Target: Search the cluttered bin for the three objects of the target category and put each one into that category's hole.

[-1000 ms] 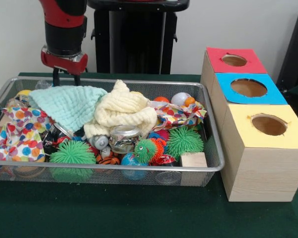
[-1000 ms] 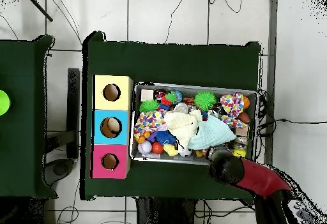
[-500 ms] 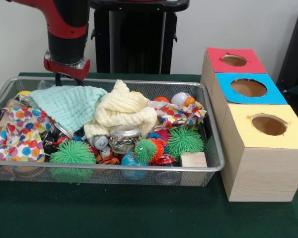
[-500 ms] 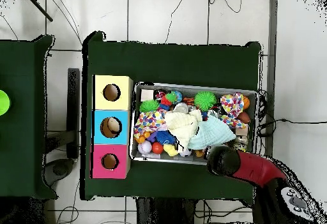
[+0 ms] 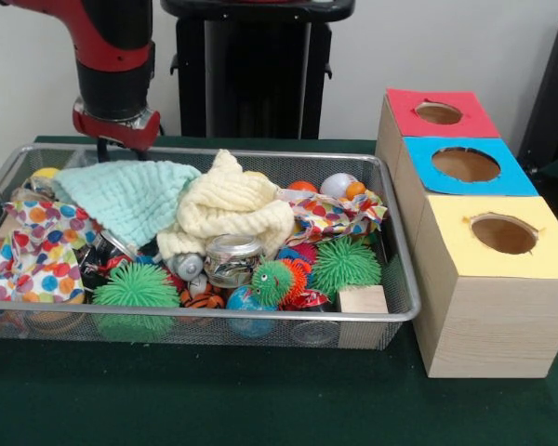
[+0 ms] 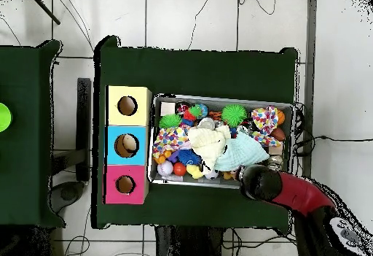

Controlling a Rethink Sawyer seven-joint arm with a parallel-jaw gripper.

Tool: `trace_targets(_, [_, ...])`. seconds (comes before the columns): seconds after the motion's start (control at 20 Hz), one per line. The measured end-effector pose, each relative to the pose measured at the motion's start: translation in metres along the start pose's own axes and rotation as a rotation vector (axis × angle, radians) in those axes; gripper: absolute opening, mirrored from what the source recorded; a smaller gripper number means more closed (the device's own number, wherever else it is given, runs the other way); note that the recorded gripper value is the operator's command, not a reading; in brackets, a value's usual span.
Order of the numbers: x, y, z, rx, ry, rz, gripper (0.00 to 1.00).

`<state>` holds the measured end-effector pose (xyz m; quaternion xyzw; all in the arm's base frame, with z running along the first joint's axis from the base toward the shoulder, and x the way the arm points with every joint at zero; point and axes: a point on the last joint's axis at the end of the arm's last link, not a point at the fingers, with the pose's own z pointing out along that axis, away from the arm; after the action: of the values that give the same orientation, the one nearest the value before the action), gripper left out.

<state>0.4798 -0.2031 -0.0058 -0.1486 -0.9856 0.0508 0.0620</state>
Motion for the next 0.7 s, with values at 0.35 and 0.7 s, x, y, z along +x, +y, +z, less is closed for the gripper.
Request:
trace_targets(0.35, [-0.009, -0.006, -0.029, -0.001, 0.013, 0.017, 1.00])
trace_targets(0.7, [-0.029, -0.016, -0.056, -0.051, -0.037, 0.077, 1.00])
